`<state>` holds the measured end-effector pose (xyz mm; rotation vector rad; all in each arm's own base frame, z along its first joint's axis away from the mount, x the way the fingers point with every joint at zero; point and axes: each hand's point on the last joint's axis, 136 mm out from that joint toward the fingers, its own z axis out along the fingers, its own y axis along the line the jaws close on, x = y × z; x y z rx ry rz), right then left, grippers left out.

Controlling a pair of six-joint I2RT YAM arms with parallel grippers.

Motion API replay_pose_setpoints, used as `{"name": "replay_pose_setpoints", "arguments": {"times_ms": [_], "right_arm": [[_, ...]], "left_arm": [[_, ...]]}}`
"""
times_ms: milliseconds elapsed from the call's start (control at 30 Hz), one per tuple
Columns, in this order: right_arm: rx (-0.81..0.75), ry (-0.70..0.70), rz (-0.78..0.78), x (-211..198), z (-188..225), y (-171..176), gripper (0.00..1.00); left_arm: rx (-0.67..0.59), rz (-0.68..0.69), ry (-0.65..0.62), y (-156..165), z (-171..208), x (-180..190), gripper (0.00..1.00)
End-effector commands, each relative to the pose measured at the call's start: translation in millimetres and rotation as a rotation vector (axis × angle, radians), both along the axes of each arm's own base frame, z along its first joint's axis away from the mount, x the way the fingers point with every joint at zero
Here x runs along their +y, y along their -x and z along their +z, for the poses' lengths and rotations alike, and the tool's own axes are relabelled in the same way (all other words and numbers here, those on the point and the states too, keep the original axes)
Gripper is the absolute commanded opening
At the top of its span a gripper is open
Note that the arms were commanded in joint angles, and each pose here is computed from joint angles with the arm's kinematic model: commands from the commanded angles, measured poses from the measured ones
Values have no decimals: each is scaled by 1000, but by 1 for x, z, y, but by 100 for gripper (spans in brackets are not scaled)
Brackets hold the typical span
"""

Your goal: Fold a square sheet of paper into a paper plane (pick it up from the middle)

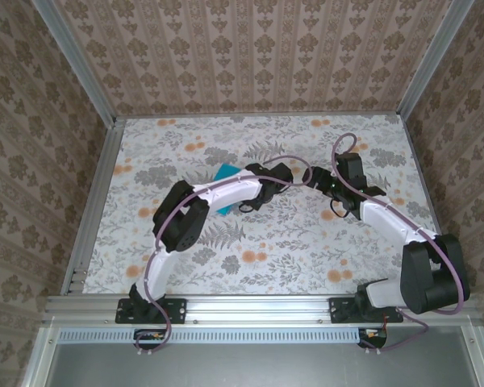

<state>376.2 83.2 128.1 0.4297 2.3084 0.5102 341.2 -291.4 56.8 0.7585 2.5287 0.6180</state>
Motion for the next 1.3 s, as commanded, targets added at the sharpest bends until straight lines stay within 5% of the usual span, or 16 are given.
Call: {"name": "replay_pose_setpoints", "arguments": {"times_ms": [0,467,867,1033,1267], "right_arm": [[12,-24,-14,-2,0,4,84],[34,-50,-27,-4,-3,2,84],[99,-150,97,24,-22,-4,83],[116,-202,163,45,-26,-4,83],[154,-221,277,87,-35,3,82]], "left_arm": [[35,-1,77,3,-8,-18,13],[130,-25,256,20,-11,-45,34],[214,-131,842,40,91,-84,53],[197,-62,1043,26,114,-56,56],[232,221,1125,-12,59,2,42]]}}
